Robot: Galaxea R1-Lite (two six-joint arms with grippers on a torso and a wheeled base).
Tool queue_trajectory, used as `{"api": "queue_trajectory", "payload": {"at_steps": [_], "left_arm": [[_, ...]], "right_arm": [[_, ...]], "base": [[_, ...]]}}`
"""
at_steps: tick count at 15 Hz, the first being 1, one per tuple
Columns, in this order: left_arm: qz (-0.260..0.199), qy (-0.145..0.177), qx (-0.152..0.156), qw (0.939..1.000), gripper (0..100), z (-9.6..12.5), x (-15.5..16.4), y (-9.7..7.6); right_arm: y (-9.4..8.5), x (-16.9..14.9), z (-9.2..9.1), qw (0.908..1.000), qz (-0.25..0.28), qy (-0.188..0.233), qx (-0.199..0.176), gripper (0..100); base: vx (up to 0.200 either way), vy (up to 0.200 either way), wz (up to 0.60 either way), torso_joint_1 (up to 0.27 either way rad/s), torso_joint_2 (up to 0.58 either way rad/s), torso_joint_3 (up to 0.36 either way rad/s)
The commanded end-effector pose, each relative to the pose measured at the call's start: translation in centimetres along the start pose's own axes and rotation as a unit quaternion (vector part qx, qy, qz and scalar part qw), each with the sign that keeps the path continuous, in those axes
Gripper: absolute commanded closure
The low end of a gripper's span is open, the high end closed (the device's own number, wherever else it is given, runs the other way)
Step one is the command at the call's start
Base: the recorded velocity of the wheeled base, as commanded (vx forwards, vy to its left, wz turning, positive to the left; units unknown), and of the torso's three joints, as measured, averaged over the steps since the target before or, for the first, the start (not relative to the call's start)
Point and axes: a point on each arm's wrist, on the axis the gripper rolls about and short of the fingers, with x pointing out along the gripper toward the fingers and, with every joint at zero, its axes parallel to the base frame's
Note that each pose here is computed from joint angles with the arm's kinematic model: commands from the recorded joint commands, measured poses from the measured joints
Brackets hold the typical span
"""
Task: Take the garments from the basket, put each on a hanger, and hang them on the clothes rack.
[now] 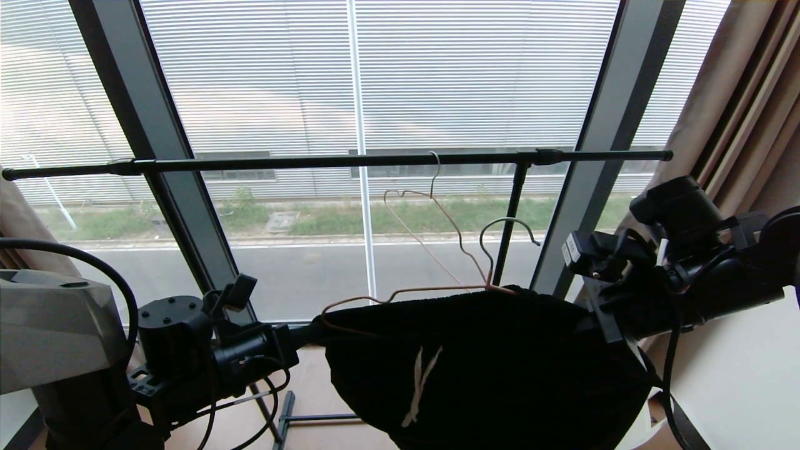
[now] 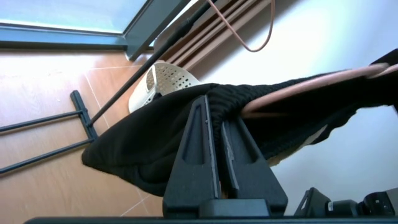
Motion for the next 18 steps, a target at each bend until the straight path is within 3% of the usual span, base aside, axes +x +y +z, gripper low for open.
{"api": "queue_trajectory", "payload": {"at_steps": [1,3,18], "left_arm": [[-0.001,-0.004,0.002,1.0000,100,0.2,-0.1,-0.1],[-0.002,-0.006,0.004,1.0000,100,0.3,-0.2,-0.2],[-0.018,-0.026,0.033,0.9990,100,1.2,-0.8,-1.5]], "right_arm": [[0.0,0.2,-0.3,1.0000,0.001,0.006,0.004,100],[0.2,0.3,-0.7,0.9995,-0.011,0.028,0.006,100],[-0.3,1.5,-1.4,0.9974,-0.022,0.067,0.014,100]], "base": [[0.000,0.000,0.00,0.000,0.00,0.000],[0.000,0.000,0.00,0.000,0.00,0.000],[0.000,0.000,0.00,0.000,0.00,0.000]]}}
